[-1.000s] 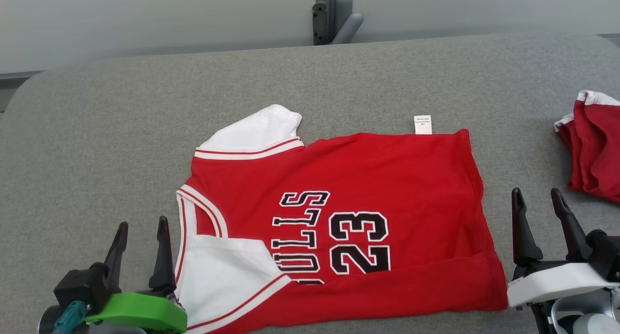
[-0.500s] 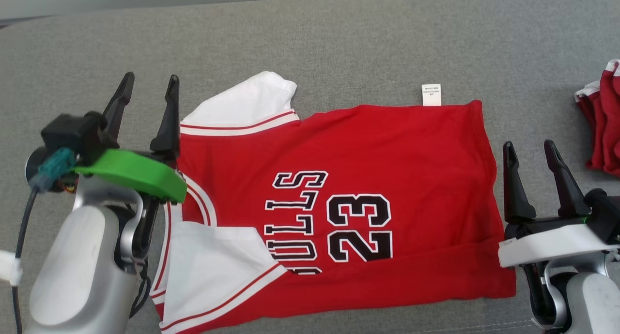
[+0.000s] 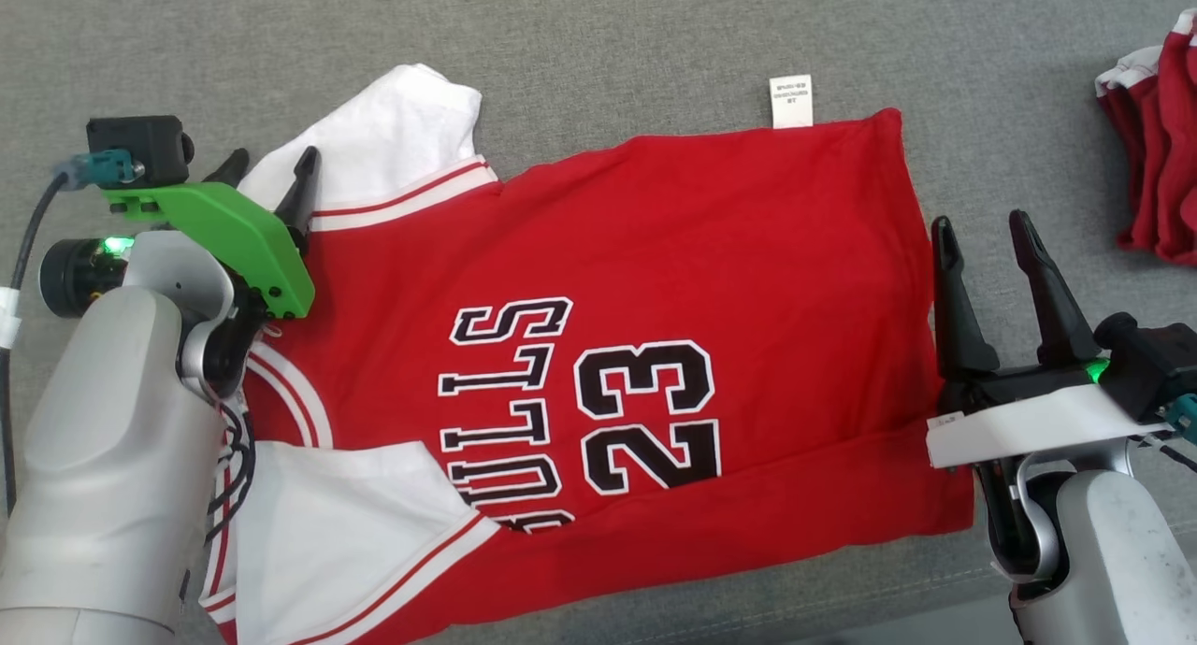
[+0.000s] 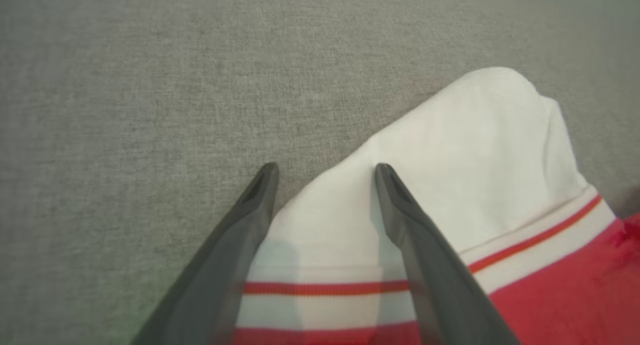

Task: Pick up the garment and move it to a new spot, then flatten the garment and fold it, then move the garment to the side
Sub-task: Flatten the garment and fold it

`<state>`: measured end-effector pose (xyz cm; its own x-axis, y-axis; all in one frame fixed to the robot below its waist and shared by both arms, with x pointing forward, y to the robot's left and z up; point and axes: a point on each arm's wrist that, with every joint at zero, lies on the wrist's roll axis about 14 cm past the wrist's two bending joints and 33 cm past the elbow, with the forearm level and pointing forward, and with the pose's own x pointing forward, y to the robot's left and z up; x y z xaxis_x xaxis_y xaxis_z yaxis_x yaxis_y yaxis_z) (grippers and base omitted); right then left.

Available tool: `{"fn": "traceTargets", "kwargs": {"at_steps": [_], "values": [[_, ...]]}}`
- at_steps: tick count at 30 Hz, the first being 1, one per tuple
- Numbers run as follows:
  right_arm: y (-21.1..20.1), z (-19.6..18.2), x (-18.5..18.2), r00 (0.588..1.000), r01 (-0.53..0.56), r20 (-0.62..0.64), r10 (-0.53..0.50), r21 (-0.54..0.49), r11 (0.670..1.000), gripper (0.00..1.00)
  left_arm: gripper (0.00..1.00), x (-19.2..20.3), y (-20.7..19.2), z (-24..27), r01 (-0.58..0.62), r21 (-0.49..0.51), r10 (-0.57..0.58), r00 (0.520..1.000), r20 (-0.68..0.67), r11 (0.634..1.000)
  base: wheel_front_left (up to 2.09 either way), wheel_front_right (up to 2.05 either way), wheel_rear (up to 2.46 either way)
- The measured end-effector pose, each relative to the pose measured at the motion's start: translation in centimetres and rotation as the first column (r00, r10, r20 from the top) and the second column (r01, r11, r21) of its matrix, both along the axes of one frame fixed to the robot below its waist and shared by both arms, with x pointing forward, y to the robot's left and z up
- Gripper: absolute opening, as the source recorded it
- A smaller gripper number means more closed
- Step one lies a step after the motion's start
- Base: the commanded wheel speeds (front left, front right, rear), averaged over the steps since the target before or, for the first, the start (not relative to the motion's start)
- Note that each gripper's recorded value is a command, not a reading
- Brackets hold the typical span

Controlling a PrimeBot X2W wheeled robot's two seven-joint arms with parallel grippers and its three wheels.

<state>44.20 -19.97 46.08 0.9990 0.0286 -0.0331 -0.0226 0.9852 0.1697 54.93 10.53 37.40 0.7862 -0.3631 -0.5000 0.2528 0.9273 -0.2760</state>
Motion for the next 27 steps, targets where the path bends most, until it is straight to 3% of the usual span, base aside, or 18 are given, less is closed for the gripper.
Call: {"fn": "traceTargets", "kwargs": {"at_steps": [1, 2, 3, 4, 10, 27], "values": [[-0.4, -0.3, -0.1, 1.000, 0.009, -0.009, -0.009, -0.004, 1.000, 1.00, 1.00, 0.1, 0.0, -0.8, -0.004, 0.002, 0.004, 1.000, -0.026, 1.000, 0.00, 0.00, 0.00], [-0.8, -0.6, -0.1, 1.000, 0.018, -0.016, -0.018, -0.009, 1.000, 1.00, 0.94, 0.4, -0.1, -1.2, -0.006, -0.001, 0.006, 0.999, -0.036, 1.000, 0.00, 0.00, 0.00], [-1.2, -0.7, -0.1, 0.999, 0.026, -0.018, -0.027, -0.014, 1.000, 1.00, 0.36, 0.7, -0.2, -1.4, -0.008, -0.007, 0.008, 0.999, -0.043, 1.000, 0.00, 0.00, 0.00], [-1.5, -0.9, 0.0, 0.999, 0.034, -0.023, -0.034, -0.019, 0.999, 1.00, 0.00, 0.9, -0.4, -1.7, -0.011, -0.012, 0.011, 0.999, -0.052, 1.000, 0.00, 0.00, 0.00], [-2.6, -0.7, 1.1, 0.999, 0.051, -0.013, -0.051, -0.029, 0.998, 1.00, 0.00, 0.9, -0.8, -1.9, -0.011, -0.018, 0.010, 0.999, -0.045, 1.000, 0.00, 0.00, 0.00], [1.0, -4.3, 7.3, 0.969, -0.162, -0.196, 0.151, -0.040, 0.986, 1.00, 0.00, 0.9, -0.2, 0.6, -0.021, -0.022, 0.023, 0.997, 0.068, 1.000, 0.00, 0.00, 0.00]]}}
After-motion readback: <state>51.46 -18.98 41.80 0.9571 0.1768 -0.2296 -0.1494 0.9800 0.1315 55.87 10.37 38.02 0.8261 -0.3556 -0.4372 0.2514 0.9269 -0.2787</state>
